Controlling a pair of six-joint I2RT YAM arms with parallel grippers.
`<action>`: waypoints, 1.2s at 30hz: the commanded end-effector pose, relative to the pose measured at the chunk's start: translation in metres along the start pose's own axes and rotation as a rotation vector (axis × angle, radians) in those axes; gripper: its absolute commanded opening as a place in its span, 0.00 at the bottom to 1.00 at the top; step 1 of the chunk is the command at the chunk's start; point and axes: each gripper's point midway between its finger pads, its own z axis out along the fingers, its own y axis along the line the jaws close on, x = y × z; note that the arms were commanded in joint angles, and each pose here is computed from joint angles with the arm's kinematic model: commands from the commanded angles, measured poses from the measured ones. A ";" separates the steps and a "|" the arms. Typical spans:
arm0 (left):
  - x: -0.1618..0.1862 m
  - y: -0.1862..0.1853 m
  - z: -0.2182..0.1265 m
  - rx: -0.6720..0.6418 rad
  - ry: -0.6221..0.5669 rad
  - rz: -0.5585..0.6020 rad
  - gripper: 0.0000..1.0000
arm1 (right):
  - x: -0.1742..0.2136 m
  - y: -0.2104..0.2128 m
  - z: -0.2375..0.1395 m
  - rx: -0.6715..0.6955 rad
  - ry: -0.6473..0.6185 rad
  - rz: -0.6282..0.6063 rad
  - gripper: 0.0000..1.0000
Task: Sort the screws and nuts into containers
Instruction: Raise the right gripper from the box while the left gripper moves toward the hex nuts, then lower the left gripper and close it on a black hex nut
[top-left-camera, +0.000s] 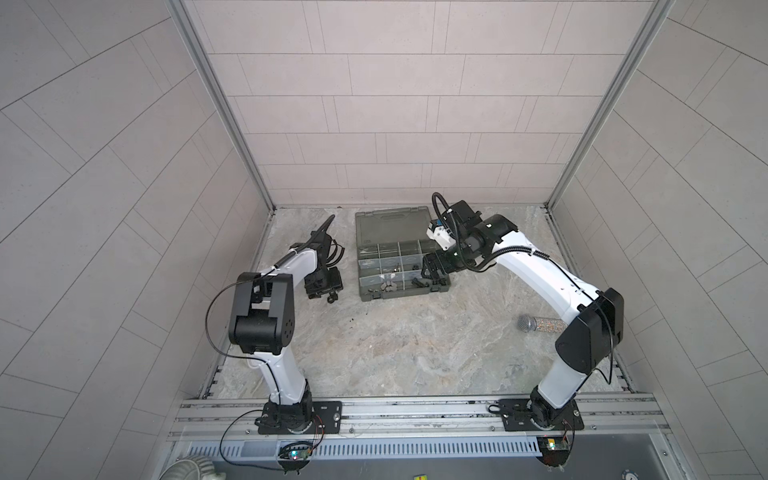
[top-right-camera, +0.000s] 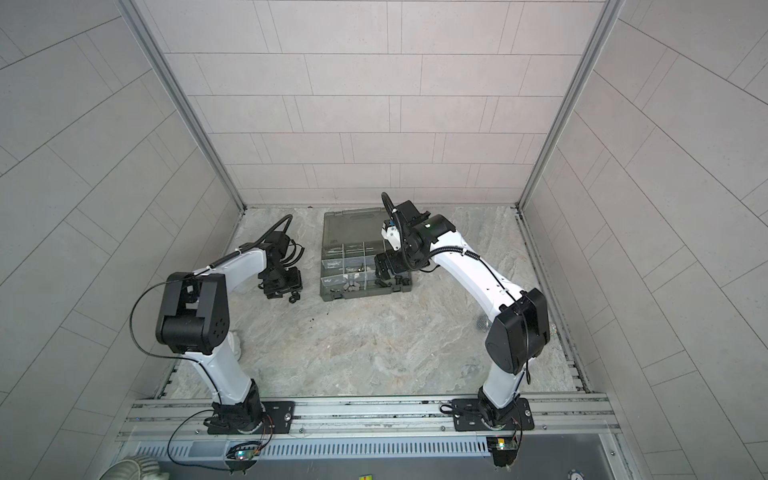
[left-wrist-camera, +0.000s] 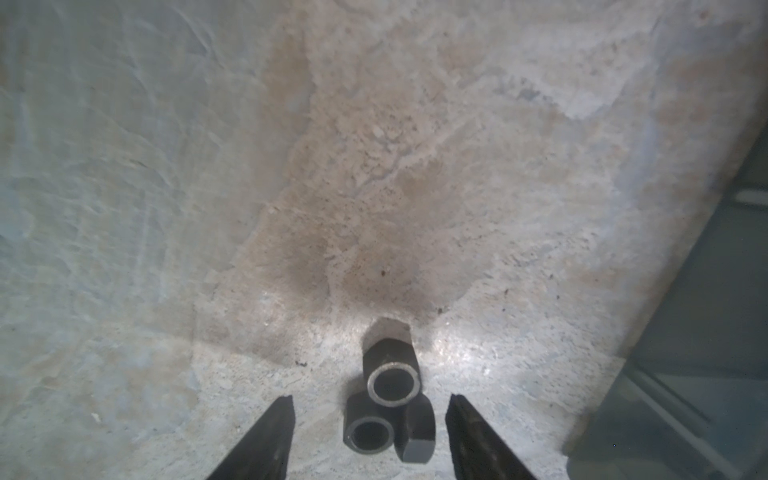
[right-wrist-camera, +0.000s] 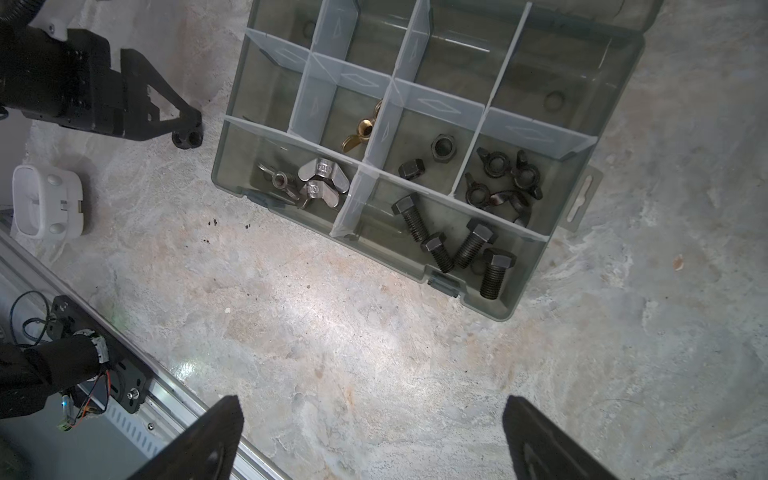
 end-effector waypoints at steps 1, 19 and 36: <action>-0.007 0.001 -0.001 -0.035 -0.008 0.010 0.62 | 0.004 -0.007 -0.006 0.033 -0.004 -0.022 0.99; -0.002 -0.010 0.015 -0.075 0.014 0.033 0.50 | 0.007 -0.023 -0.011 0.030 0.012 0.010 0.99; -0.003 -0.008 0.024 -0.097 0.031 0.045 0.28 | 0.009 -0.025 -0.012 0.017 0.014 0.022 0.99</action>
